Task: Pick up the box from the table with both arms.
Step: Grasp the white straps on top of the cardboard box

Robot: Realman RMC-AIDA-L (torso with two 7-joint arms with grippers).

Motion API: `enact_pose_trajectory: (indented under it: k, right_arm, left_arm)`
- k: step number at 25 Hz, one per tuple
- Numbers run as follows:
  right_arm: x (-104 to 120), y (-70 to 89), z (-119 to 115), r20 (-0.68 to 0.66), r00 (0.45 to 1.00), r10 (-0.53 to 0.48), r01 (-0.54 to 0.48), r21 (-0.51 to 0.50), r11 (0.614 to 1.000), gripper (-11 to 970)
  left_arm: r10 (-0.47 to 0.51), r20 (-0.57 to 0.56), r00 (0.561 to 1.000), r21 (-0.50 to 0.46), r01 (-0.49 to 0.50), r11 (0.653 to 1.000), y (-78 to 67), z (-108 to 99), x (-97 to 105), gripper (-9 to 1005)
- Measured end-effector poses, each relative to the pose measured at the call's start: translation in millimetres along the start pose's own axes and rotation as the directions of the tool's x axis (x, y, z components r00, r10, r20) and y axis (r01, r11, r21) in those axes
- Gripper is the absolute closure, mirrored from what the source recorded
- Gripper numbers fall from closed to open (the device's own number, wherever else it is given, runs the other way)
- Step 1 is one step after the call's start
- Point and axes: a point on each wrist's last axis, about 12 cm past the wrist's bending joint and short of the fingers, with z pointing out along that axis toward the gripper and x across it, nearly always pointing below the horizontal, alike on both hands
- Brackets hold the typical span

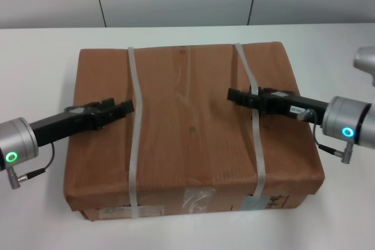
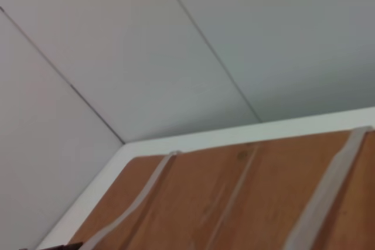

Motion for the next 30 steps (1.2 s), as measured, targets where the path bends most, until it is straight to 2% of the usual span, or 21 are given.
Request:
enact_pose_trajectory:
  k: [11,22,27,30]
  right_arm:
    - [-6.9,10.6,19.5,-0.037,0.999,-0.026,0.025,-0.024,0.999,111]
    - [-17.9,18.8,27.8,-0.030,0.998,-0.063,0.061,-0.065,0.996,112]
    - [-21.2,19.7,28.7,-0.008,0.998,-0.066,0.065,-0.068,0.996,247]
    - [-21.1,19.6,28.4,0.011,0.997,-0.080,0.080,-0.066,0.995,459]
  left_arm:
    - [-0.001,-0.110,0.994,0.048,0.007,0.999,-10.0,21.1,-1.6,331]
    - [0.022,-0.131,0.991,0.067,-0.013,0.998,-16.6,36.4,-10.2,333]
    - [0.043,-0.142,0.989,0.087,-0.031,0.996,-21.1,44.7,-17.3,334]
    - [0.048,-0.142,0.989,0.089,-0.035,0.995,-21.4,45.2,-17.8,335]
